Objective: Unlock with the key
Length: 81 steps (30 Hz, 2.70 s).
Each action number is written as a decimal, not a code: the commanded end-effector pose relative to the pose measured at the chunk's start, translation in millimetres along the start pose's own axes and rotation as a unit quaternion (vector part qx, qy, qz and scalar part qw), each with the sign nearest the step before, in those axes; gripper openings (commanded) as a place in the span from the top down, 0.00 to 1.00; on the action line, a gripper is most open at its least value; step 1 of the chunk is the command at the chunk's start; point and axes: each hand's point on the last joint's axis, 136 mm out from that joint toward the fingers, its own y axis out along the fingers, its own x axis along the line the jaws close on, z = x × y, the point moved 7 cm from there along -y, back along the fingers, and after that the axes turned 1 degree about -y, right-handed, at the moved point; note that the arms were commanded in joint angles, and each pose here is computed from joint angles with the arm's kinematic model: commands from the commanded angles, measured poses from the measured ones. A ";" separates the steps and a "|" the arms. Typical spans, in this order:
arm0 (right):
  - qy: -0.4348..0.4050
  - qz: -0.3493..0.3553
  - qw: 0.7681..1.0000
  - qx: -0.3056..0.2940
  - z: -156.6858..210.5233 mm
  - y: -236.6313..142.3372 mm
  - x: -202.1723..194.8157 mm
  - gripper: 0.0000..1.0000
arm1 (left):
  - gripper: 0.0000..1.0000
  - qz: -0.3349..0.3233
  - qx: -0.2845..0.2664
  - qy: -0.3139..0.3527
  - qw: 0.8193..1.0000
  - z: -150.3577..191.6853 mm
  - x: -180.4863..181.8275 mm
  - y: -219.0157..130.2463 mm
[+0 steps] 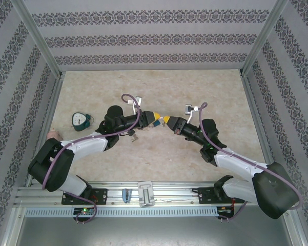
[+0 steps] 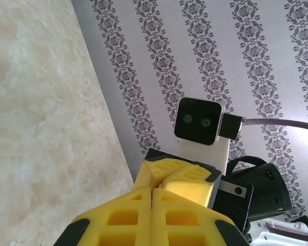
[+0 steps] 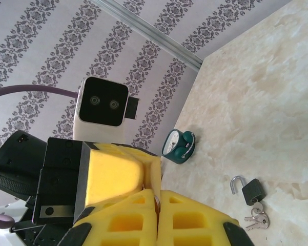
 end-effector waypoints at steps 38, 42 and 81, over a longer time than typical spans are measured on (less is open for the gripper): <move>-0.019 -0.056 0.997 0.055 0.0 4.3 19.3 0.82 | 1.00 0.023 0.005 0.038 0.999 -6.5 -19.1 1.2; -0.017 -0.054 0.997 0.055 0.3 3.6 17.4 0.98 | 1.00 0.022 0.004 0.037 0.999 -5.9 -18.1 0.6; -0.005 0.110 0.994 -0.002 12.2 -59.4 -45.4 1.00 | 0.44 -0.410 0.036 -0.046 0.910 -56.6 144.4 43.2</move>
